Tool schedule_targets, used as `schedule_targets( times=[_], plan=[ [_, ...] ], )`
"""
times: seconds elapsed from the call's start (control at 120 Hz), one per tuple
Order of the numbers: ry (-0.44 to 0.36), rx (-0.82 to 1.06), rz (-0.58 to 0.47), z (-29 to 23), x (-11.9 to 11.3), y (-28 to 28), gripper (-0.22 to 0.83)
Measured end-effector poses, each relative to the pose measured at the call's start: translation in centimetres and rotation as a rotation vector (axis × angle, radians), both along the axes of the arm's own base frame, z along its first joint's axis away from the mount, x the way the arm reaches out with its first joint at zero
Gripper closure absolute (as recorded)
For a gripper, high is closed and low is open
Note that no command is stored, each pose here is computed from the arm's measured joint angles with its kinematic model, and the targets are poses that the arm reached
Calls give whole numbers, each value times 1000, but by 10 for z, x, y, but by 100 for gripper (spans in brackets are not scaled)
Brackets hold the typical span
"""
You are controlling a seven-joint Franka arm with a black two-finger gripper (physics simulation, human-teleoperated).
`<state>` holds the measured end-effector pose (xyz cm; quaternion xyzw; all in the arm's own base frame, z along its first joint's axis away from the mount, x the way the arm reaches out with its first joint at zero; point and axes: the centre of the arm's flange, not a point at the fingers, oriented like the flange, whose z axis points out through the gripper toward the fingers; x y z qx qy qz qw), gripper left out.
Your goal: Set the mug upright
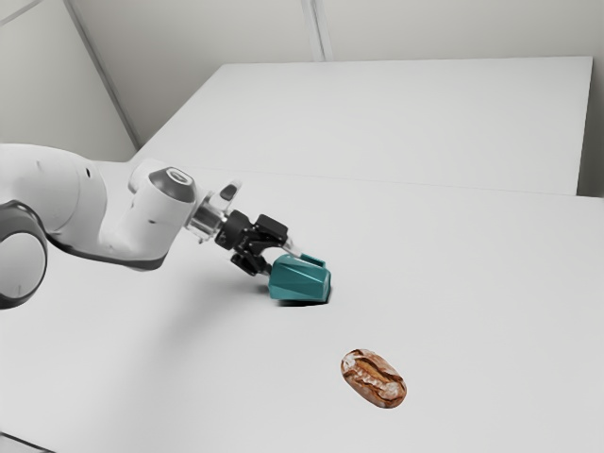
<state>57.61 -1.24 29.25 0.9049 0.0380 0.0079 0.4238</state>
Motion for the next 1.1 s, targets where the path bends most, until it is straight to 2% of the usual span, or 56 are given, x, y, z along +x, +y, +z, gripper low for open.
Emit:
schedule_targets(
  times=[0.175,0.25,0.342,0.567,0.733,0.908,1.1],
  plan=[
    [-30,-26,-27,1,0,-3,47],
    [-44,-30,-38,3,0,-3,58],
    [-64,-32,-57,7,1,-6,67],
    [-112,-22,-93,20,2,-9,75],
    [-211,21,-136,77,-1,-8,77],
    [-255,254,-265,131,-2,6,77],
    [-220,583,-397,164,6,19,78]
  ],
)
